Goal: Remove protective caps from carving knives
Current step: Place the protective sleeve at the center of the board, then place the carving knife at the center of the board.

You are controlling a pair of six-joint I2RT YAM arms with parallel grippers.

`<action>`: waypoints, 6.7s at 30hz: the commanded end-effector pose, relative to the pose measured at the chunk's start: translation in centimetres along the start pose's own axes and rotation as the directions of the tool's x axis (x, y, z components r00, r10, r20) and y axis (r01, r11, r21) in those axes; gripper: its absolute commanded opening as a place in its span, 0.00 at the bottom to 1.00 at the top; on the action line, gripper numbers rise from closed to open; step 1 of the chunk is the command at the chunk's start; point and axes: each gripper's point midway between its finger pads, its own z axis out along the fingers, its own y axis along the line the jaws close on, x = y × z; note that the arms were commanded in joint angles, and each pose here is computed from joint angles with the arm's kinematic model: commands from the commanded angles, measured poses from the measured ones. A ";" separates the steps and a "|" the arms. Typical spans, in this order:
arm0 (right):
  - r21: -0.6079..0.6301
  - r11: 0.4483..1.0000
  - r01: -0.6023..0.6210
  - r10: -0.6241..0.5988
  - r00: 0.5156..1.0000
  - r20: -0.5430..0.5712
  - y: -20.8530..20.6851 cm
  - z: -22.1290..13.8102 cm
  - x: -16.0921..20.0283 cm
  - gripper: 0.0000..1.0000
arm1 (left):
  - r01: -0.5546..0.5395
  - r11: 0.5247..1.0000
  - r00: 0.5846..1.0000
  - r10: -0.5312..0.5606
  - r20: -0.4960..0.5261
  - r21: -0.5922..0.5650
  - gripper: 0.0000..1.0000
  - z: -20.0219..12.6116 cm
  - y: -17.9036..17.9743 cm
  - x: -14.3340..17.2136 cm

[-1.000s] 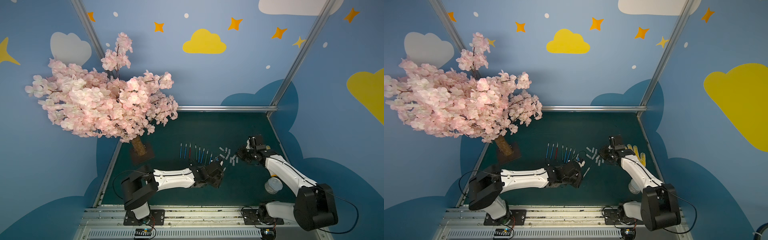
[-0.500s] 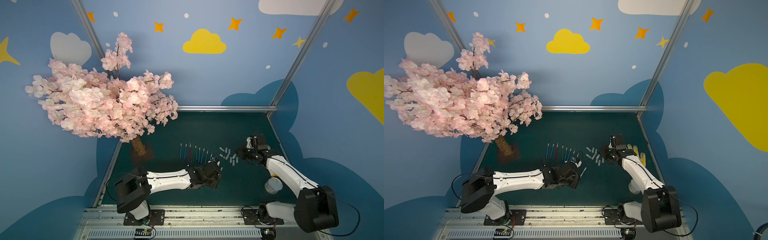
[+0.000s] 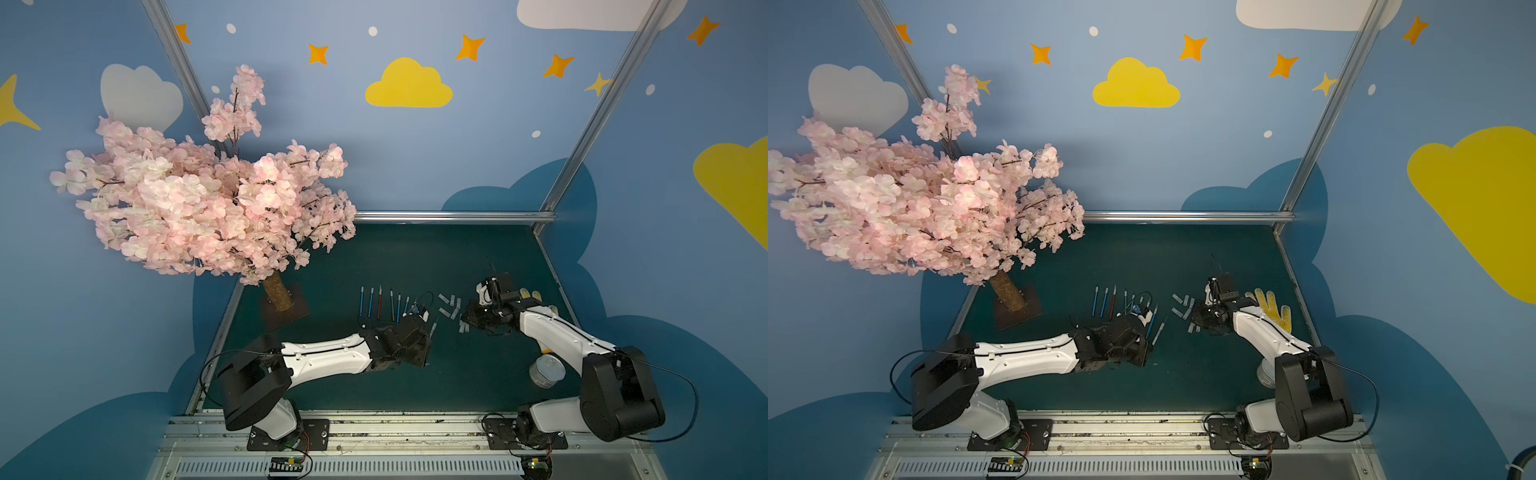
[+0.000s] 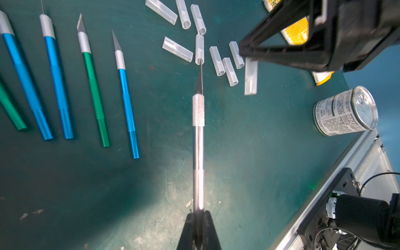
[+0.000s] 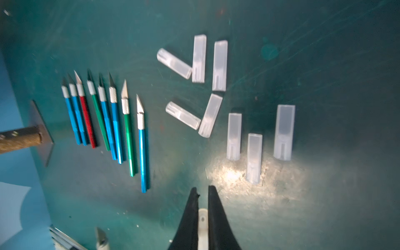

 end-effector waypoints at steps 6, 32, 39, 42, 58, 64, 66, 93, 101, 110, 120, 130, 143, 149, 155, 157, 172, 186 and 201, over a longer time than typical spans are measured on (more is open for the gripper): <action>0.073 0.994 0.079 -0.074 0.995 -0.060 -0.8 1.3 1.7 0.00 | 0.027 0.999 0.999 -0.028 0.043 0.022 0.08 -0.7 0.0 -1.2; 0.165 0.980 0.112 -0.093 0.989 -0.115 -2.4 2.8 2.4 0.06 | 0.059 0.998 0.998 -0.058 0.009 -0.020 0.09 0.9 0.3 -1.4; 0.126 0.984 0.123 -0.108 0.987 -0.122 -1.8 2.8 2.6 0.20 | 0.058 0.998 0.998 -0.058 0.000 -0.019 0.09 1.5 0.2 -1.4; 0.088 0.988 0.131 -0.119 0.985 -0.124 -1.2 2.7 2.8 0.22 | 0.047 0.999 0.999 -0.047 -0.015 -0.012 0.08 1.9 0.0 -1.2; 0.105 0.988 0.116 -0.105 0.989 -0.101 -0.8 0.6 1.9 0.25 | -0.035 0.989 0.993 0.050 -0.105 0.147 0.07 1.9 -2.5 2.0; 0.092 0.990 0.108 -0.099 0.990 -0.099 -0.3 0.3 1.6 0.27 | -0.063 0.977 0.987 0.091 -0.129 0.204 0.07 1.5 -3.6 3.2; 0.092 0.990 0.107 -0.098 0.990 -0.100 -0.2 0.2 1.5 0.27 | -0.077 0.971 0.985 0.109 -0.134 0.224 0.07 1.4 -4.1 3.5; 0.079 0.990 0.118 -0.110 0.989 -0.100 -0.1 -0.9 2.2 0.28 | -0.047 0.972 0.989 0.078 -0.129 0.229 0.07 4.3 -5.3 1.6; 0.084 0.989 0.122 -0.113 0.988 -0.103 -0.2 -1.1 2.3 0.28 | -0.017 0.975 0.991 0.046 -0.126 0.223 0.07 5.1 -4.6 1.1; 0.100 0.988 0.121 -0.110 0.988 -0.104 -0.7 -1.2 2.6 0.28 | -0.004 0.974 0.993 0.031 -0.117 0.225 0.07 5.4 -4.3 0.5; 0.096 0.989 0.116 -0.105 0.988 -0.113 -0.8 -1.2 3.0 0.28 | 0.012 0.974 0.994 0.013 -0.106 0.224 0.07 5.6 -3.9 0.0; 0.094 0.989 0.113 -0.102 0.988 -0.114 -1.2 -1.3 3.5 0.27 | 0.021 0.974 0.995 0.003 -0.104 0.224 0.07 5.8 -3.6 -0.3; 0.069 0.993 0.099 -0.091 0.990 -0.111 -0.6 -1.0 2.8 0.25 | -0.015 0.964 0.988 0.055 -0.145 0.265 0.07 5.4 -4.4 1.5; 0.058 0.992 0.111 -0.105 0.989 -0.106 -0.4 -1.5 3.0 0.25 | 0.012 0.979 0.991 0.015 -0.132 0.203 0.07 5.3 -3.2 1.1; 0.047 0.987 0.152 -0.147 0.985 -0.088 -0.5 -2.6 3.6 0.27 | 0.019 0.993 0.994 -0.006 -0.113 0.115 0.09 4.7 -1.8 0.1; 0.049 0.985 0.163 -0.159 0.984 -0.075 -0.4 -3.2 3.7 0.28 | 0.025 0.997 0.994 -0.017 -0.106 0.074 0.10 4.7 -1.2 -0.1; -0.081 0.958 0.276 -0.271 0.960 0.067 2.0 -9.4 5.6 0.89 | 0.091 0.985 0.995 -0.097 -0.032 -0.149 0.10 5.0 2.6 -2.7; -0.271 0.875 0.401 -0.336 0.907 0.254 5.3 -13.7 6.9 0.98 | 0.137 0.956 0.989 -0.148 -0.024 -0.259 0.11 6.3 4.3 -3.9; -0.278 0.869 0.410 -0.344 0.903 0.258 5.4 -13.8 7.0 0.98 | 0.155 0.939 0.983 -0.179 -0.049 -0.306 0.11 7.9 5.3 -3.2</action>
